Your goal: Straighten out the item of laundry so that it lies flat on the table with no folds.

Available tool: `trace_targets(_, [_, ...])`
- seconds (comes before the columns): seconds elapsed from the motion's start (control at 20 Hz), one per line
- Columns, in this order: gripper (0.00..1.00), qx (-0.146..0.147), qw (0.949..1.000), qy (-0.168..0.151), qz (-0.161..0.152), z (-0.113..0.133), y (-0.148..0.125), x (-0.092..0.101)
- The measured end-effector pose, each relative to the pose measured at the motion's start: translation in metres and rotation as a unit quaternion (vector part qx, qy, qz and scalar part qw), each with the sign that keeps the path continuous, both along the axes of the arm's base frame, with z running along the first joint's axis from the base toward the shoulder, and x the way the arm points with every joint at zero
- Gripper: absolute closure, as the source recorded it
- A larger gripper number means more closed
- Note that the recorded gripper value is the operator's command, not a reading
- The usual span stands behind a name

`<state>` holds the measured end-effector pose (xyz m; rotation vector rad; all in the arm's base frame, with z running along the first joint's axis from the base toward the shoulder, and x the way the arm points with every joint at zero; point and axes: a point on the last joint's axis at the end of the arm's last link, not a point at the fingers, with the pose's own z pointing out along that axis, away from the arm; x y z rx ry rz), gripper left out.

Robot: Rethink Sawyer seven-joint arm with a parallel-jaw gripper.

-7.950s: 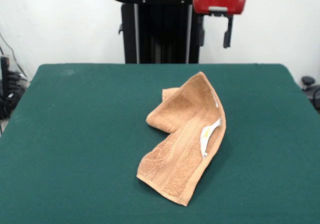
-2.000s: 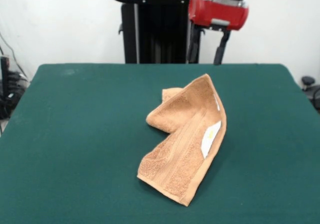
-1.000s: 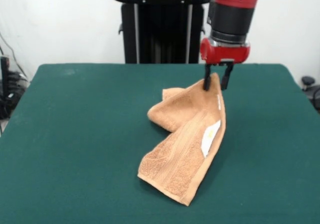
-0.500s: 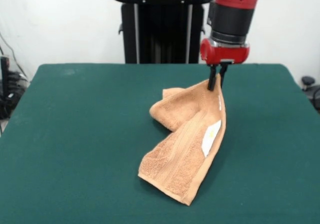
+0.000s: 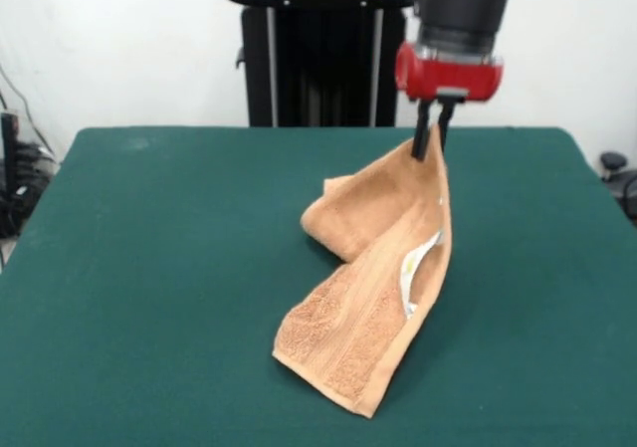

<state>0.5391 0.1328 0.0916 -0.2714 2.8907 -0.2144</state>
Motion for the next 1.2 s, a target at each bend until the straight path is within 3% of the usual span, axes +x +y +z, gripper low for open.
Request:
trace_targets(0.2, [1.00,0.001,0.9991,-0.018,-0.040,0.048,0.003,0.016])
trace_targets(0.55, [1.00,0.001,0.9957,-0.015,-0.091,0.115,0.016,0.021])
trace_targets(1.2, [1.00,0.010,0.9933,0.002,-0.116,0.186,0.061,0.001])
